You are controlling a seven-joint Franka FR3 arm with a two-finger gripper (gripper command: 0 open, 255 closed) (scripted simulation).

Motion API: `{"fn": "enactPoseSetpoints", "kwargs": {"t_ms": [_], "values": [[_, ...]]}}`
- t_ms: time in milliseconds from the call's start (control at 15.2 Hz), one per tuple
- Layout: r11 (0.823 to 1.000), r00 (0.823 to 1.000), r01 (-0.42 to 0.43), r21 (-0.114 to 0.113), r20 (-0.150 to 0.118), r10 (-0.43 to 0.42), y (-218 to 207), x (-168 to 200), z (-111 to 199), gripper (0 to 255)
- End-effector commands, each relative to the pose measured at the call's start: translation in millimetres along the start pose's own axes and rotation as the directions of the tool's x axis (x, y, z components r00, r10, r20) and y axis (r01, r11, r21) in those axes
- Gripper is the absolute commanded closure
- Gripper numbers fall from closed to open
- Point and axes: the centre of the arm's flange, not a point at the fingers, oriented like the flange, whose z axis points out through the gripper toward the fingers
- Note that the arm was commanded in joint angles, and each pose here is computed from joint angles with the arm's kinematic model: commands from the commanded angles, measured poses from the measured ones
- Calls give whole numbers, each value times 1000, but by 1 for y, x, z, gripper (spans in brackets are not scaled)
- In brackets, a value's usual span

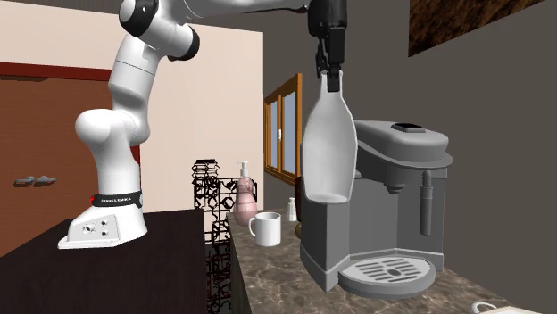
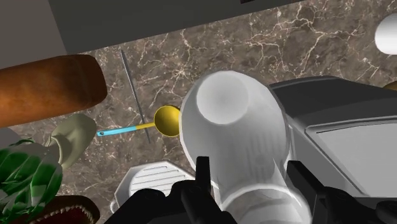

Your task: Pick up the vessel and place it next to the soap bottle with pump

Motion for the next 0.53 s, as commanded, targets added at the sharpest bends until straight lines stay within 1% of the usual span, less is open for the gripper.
{"fn": "enactPoseSetpoints", "kwargs": {"t_ms": [0,462], "values": [[1000,1000,0,0,0,0,0,0,-11,255],[1000,1000,0,0,0,0,0,2,-48,255]]}}
